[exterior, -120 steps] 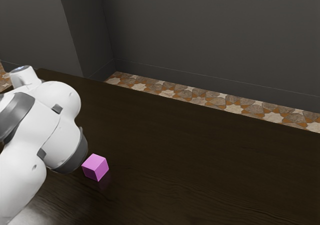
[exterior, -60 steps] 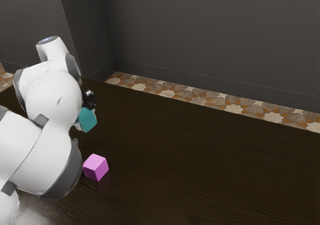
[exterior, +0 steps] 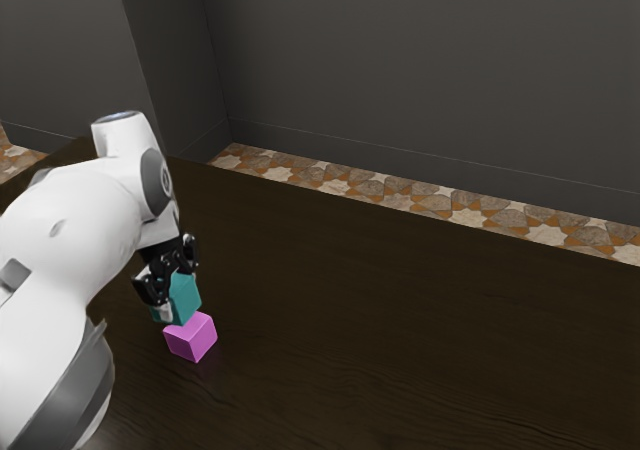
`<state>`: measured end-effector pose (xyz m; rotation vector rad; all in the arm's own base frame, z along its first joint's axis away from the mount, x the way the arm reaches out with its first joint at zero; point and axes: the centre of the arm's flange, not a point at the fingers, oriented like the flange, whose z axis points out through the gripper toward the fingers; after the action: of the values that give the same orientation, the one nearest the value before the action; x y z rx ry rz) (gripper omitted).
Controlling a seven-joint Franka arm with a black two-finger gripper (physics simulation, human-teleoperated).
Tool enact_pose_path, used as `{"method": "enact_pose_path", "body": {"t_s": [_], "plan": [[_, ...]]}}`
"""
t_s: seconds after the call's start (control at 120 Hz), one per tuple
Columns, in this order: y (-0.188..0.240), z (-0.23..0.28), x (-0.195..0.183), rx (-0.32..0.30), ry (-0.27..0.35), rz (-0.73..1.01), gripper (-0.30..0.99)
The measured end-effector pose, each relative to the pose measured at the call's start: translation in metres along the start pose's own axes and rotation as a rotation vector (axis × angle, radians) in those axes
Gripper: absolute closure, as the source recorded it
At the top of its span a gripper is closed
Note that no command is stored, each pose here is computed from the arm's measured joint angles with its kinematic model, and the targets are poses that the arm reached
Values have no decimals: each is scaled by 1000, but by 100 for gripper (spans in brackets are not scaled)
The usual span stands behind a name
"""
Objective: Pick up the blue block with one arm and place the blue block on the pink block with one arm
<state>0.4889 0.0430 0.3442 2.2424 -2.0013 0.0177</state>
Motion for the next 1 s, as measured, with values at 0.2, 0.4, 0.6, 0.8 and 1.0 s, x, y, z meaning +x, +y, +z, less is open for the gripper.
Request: {"method": "enact_pose_path", "body": {"t_s": [0.2,0.4,0.6,0.8,1.0], "plan": [[2,12,5,30,-56,-21,32],[-3,10,9,76,-80,1,32],[2,16,21,82,-79,26,32],[8,21,17,78,-79,12,32],[9,22,13,78,-75,18,32]]}}
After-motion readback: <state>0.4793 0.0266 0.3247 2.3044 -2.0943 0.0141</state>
